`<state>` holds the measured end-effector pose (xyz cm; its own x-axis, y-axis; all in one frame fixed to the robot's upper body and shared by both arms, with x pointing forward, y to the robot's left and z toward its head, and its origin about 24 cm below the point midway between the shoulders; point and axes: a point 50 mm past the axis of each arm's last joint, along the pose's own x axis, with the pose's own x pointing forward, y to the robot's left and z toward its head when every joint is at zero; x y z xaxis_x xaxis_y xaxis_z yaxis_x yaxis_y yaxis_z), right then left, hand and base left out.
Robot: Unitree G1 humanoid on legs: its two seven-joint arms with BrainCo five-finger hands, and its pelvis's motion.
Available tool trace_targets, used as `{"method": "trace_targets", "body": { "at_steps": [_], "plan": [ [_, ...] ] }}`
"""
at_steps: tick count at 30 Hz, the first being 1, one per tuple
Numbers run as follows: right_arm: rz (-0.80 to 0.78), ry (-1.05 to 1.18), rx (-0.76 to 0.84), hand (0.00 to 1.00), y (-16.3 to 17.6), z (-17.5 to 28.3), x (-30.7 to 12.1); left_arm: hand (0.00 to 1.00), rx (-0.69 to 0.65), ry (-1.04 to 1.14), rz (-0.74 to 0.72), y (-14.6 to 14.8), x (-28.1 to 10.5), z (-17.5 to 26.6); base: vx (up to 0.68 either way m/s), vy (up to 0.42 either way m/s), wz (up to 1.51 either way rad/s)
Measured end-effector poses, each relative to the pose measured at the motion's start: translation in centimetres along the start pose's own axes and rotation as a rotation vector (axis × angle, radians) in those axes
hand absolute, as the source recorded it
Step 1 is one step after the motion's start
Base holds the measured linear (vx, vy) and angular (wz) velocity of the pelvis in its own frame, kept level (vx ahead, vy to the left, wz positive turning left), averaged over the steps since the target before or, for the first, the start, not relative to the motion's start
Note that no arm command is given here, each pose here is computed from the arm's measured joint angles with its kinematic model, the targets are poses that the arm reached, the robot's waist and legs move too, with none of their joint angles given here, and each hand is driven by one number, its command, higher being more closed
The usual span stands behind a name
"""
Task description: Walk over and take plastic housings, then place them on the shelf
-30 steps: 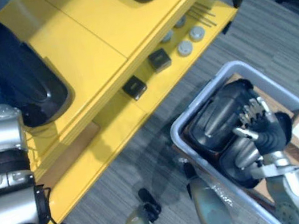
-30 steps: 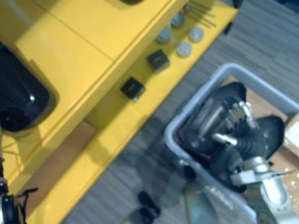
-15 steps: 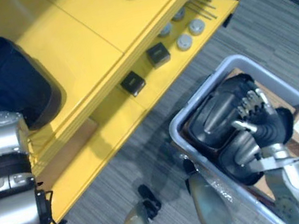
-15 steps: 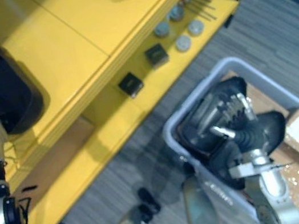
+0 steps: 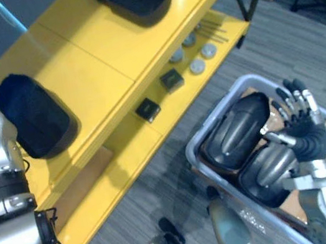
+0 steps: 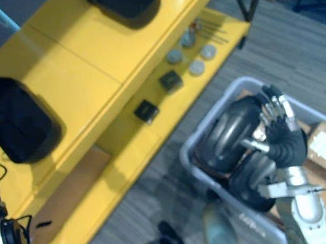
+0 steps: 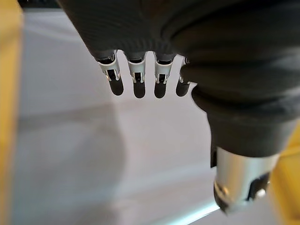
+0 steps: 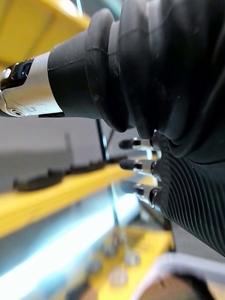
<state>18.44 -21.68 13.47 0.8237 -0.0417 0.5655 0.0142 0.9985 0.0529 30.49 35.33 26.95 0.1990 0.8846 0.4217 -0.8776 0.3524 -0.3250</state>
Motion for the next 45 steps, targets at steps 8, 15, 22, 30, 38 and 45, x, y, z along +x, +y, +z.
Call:
{"method": "trace_targets", "body": {
  "at_steps": [8,15,22,30,38,45],
  "plan": [
    [0.023,-0.19,-0.041,0.0,0.0,0.3,3.9,0.0,-0.024,0.054,-0.21,4.6,-6.4,-6.7,0.04,-0.02,0.34],
    [0.127,-0.09,-0.041,0.0,2.4,-2.4,8.1,0.0,0.02,0.135,-0.292,11.7,-11.0,-8.3,-0.05,-0.051,0.66],
    [0.291,0.078,-0.281,0.0,5.8,-5.4,10.3,0.0,0.293,0.314,-0.247,19.9,-14.0,-11.0,-0.01,-0.005,0.44],
    [0.366,0.202,-0.571,0.0,4.7,-8.3,11.5,0.0,0.665,0.914,-0.304,31.4,-24.7,-17.8,0.02,0.006,0.14],
    [0.5,0.104,-0.84,0.0,4.2,-7.3,14.7,0.0,0.678,1.088,-0.382,32.8,-28.0,-18.7,0.01,-0.005,0.03],
    [0.671,-0.054,-1.053,0.0,6.4,-6.0,16.5,0.0,0.663,1.155,-0.432,31.8,-29.0,-19.5,-0.01,-0.021,0.06]
  ]
}}
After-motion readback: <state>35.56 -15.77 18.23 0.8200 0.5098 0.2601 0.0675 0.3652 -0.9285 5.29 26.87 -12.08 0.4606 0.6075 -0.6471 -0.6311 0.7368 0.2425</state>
